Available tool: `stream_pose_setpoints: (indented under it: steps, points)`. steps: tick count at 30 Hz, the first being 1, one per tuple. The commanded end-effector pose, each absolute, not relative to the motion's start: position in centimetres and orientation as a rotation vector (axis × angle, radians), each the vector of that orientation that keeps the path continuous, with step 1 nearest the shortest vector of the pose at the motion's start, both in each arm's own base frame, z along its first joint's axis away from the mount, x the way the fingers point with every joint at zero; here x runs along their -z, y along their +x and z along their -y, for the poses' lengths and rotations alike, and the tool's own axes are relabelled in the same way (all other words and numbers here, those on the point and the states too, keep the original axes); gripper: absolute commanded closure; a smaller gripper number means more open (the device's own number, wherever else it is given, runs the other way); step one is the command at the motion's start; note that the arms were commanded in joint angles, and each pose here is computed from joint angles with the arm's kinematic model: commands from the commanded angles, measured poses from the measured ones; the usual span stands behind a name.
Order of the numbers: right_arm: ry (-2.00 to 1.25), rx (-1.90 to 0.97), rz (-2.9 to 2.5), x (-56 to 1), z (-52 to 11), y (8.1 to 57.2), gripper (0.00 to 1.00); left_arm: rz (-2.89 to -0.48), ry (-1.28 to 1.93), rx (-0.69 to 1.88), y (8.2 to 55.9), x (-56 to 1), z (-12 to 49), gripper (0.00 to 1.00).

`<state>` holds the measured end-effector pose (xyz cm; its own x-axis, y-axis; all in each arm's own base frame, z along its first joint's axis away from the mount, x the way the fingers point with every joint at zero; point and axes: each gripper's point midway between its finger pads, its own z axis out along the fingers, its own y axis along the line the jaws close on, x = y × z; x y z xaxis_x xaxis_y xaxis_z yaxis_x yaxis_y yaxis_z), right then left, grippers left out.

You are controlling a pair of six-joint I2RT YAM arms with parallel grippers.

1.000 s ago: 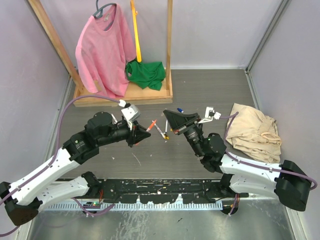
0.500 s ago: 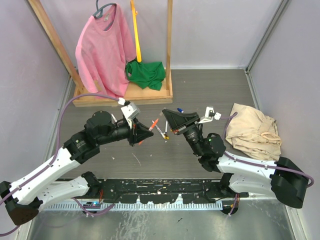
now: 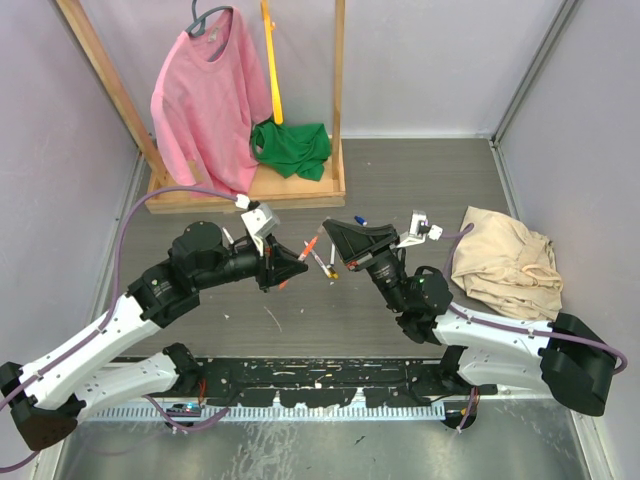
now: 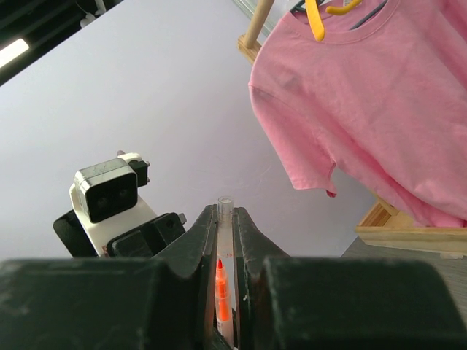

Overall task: Insert the pens into the pen caps
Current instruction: Insert the pen cap onto the pen.

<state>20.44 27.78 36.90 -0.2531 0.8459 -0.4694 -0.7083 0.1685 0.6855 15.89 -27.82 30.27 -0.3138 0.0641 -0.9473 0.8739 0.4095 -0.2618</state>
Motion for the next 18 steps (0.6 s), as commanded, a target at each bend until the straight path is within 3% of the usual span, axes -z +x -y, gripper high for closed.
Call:
stream_pose_setpoints:
  steps: [1, 18]
  points:
    - [0.168, -1.530, -0.951, -40.15, -26.45, 19.26, 1.00, -1.600, 0.809, 1.076, 16.05, -32.58, 28.37, 1.00]
    - [0.144, -1.522, -0.995, -39.19, -27.06, 19.32, 1.00, -1.595, 0.800, 1.088, 16.12, -32.89, 28.56, 1.00]
